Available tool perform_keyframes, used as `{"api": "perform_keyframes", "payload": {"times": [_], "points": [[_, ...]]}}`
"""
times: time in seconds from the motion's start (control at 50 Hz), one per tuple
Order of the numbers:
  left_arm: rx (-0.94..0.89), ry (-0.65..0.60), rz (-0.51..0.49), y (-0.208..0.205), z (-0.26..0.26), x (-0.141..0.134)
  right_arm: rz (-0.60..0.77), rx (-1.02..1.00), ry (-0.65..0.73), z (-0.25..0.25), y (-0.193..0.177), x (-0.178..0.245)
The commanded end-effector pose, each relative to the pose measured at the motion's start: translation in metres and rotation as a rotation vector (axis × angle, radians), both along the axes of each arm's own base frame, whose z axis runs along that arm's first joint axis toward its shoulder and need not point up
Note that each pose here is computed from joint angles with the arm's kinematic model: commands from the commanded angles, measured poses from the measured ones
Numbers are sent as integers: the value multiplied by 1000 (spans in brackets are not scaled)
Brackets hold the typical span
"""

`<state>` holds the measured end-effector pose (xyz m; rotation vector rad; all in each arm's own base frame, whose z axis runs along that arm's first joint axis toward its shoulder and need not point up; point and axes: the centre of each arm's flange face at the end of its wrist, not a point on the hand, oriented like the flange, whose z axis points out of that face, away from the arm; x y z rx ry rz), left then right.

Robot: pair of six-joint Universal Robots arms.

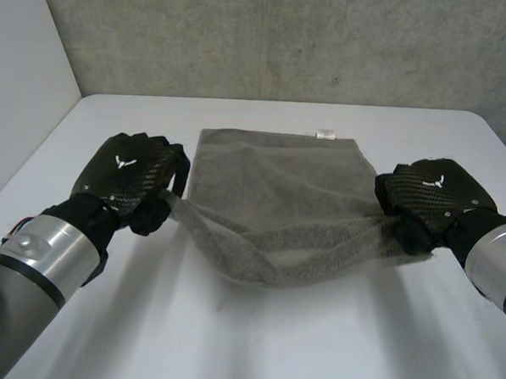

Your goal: Fold the towel.

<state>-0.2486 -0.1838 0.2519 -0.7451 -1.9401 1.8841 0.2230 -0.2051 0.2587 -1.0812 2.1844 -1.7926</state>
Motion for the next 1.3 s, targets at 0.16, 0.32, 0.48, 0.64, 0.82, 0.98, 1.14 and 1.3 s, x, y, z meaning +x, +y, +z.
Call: {"api": "perform_keyframes", "payload": {"times": [0.16, 0.32, 0.48, 0.64, 0.82, 0.98, 1.14, 1.3], "points": [[61, 3, -15, 6, 4, -2, -18, -86, -25, 35, 14, -8], [21, 135, -29, 1, 36, -10, -24, -247, -83, 83, 27, -12], [-32, 214, -13, -16, 62, -12, -11, -276, -171, 107, 30, -8], [22, 192, 52, -46, 38, -6, 115, -102, -167, 71, 29, 31], [173, 113, 125, -86, -23, 1, 161, 113, -38, -5, 15, 70], [70, 156, 163, -136, -15, 0, 230, 7, -141, -14, -4, 112], [-144, 246, 247, -181, 37, 13, 289, -176, -405, 8, -22, 159], [-121, 225, 278, -193, 1, 13, 361, 44, -274, -59, 3, 195]]}}
